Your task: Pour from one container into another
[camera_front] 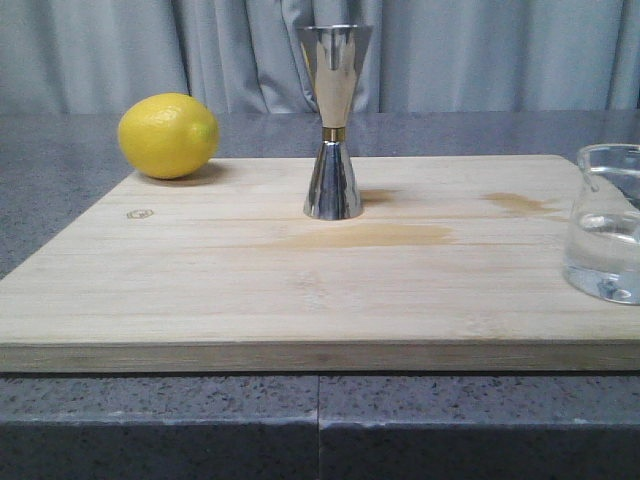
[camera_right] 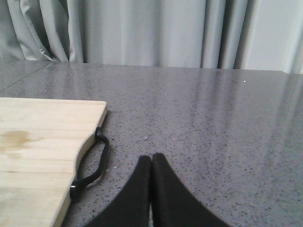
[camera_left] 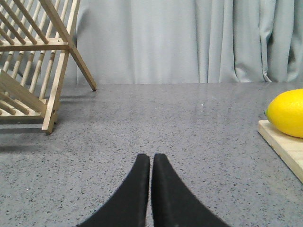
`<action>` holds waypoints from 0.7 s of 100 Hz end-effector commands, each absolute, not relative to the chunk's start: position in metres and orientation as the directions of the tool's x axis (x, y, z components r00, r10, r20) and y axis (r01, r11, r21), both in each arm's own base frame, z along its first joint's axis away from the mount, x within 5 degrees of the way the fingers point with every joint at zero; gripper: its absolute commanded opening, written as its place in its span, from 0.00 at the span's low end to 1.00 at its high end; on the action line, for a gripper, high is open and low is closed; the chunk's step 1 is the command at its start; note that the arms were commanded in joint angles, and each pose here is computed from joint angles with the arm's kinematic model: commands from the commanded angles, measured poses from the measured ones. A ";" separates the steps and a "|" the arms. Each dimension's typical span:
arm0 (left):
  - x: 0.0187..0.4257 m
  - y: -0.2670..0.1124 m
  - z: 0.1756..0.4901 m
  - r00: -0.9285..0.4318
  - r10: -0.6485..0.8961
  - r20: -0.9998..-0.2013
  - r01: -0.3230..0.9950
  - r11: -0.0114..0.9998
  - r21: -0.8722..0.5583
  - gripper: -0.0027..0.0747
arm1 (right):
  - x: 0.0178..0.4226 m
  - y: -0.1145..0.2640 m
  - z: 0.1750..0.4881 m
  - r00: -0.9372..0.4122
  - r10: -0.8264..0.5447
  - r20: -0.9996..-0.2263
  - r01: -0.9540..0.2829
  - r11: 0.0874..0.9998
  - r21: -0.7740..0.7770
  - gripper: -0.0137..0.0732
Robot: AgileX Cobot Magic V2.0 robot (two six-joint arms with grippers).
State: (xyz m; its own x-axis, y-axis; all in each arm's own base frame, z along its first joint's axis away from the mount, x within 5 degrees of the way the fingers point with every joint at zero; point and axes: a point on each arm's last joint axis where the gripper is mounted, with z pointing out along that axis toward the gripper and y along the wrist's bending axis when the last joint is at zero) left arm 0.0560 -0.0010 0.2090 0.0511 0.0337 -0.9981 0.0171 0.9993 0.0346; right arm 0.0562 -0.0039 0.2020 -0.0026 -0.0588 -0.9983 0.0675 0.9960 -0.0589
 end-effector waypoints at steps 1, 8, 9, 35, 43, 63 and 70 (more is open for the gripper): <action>0.055 -0.001 0.207 0.123 0.023 -0.992 0.016 1.000 0.025 0.01 | 0.055 -0.003 0.208 0.091 -0.071 -0.993 0.067 0.996 -0.065 0.07; 0.055 -0.001 0.207 0.123 0.023 -0.992 0.016 1.000 0.025 0.01 | 0.055 -0.003 0.208 0.091 -0.071 -0.993 0.067 0.996 -0.065 0.07; 0.055 -0.001 0.207 0.123 0.023 -0.992 0.016 1.000 0.025 0.01 | 0.055 -0.003 0.208 0.091 -0.071 -0.993 0.067 0.996 -0.065 0.07; 0.055 -0.001 0.207 0.123 0.023 -0.992 0.016 1.000 0.025 0.01 | 0.055 -0.003 0.208 0.091 -0.071 -0.993 0.067 0.996 -0.065 0.07; 0.055 -0.001 0.207 0.123 0.023 -0.992 0.016 1.000 0.025 0.01 | 0.055 -0.003 0.208 0.091 -0.071 -0.993 0.067 0.996 -0.065 0.07; 0.055 -0.001 0.207 0.123 0.023 -0.992 0.016 1.000 0.025 0.01 | 0.055 -0.003 0.208 0.091 -0.071 -0.993 0.067 0.996 -0.065 0.07; 0.055 -0.001 0.208 0.132 0.022 -0.991 0.016 1.000 0.025 0.01 | 0.055 -0.003 0.208 0.091 -0.071 -0.993 0.067 0.996 -0.065 0.07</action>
